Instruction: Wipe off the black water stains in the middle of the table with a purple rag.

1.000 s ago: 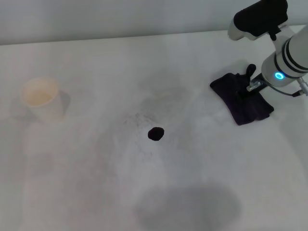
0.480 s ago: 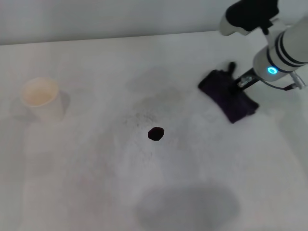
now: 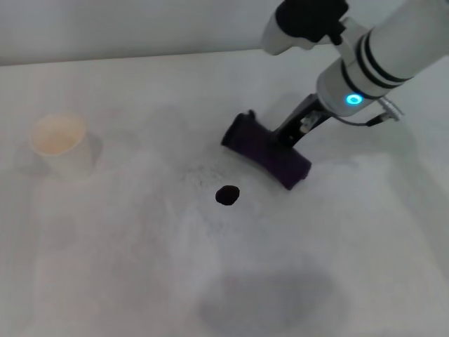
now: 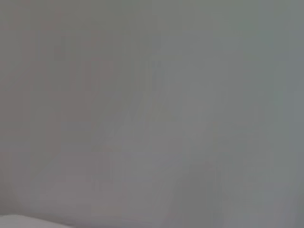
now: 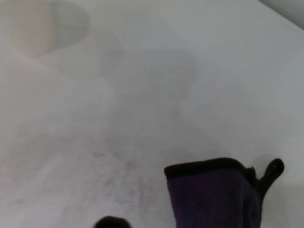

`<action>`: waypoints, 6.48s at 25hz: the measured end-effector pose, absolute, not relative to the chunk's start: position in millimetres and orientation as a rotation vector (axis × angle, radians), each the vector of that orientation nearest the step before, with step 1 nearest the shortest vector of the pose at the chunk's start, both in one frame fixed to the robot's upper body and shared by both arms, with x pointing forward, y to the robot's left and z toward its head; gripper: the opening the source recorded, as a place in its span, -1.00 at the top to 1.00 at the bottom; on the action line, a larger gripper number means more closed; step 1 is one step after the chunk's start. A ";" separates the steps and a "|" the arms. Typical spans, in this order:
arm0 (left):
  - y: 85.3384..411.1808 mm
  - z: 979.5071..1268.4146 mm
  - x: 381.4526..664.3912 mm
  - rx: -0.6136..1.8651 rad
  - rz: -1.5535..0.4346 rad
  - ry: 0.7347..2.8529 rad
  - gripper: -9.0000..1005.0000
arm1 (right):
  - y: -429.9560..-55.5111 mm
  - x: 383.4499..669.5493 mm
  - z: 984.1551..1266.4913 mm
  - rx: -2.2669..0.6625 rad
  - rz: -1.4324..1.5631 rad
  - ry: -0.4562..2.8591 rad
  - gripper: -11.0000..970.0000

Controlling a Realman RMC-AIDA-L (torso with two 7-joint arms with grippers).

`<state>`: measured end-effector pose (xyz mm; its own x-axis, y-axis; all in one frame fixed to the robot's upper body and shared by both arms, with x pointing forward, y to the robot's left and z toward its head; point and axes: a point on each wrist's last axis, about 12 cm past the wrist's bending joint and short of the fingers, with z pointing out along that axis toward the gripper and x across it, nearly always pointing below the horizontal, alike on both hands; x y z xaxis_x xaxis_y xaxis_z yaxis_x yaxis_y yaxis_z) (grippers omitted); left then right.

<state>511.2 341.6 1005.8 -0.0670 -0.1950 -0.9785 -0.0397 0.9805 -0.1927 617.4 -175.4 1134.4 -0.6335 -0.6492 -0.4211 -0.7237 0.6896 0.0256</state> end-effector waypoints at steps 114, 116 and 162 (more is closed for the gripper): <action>348.3 1022.1 528.1 -0.262 -0.123 1.547 -0.78 | -244.9 607.2 1108.5 -0.753 0.355 2.259 -0.35; 348.5 1022.2 528.0 -0.262 -0.122 1.547 -0.78 | -257.4 607.9 1114.2 -0.645 0.438 2.181 -0.54; 339.5 1031.5 542.8 -0.264 -0.154 1.511 -0.78 | -378.1 543.1 1023.3 0.192 0.003 1.670 -0.81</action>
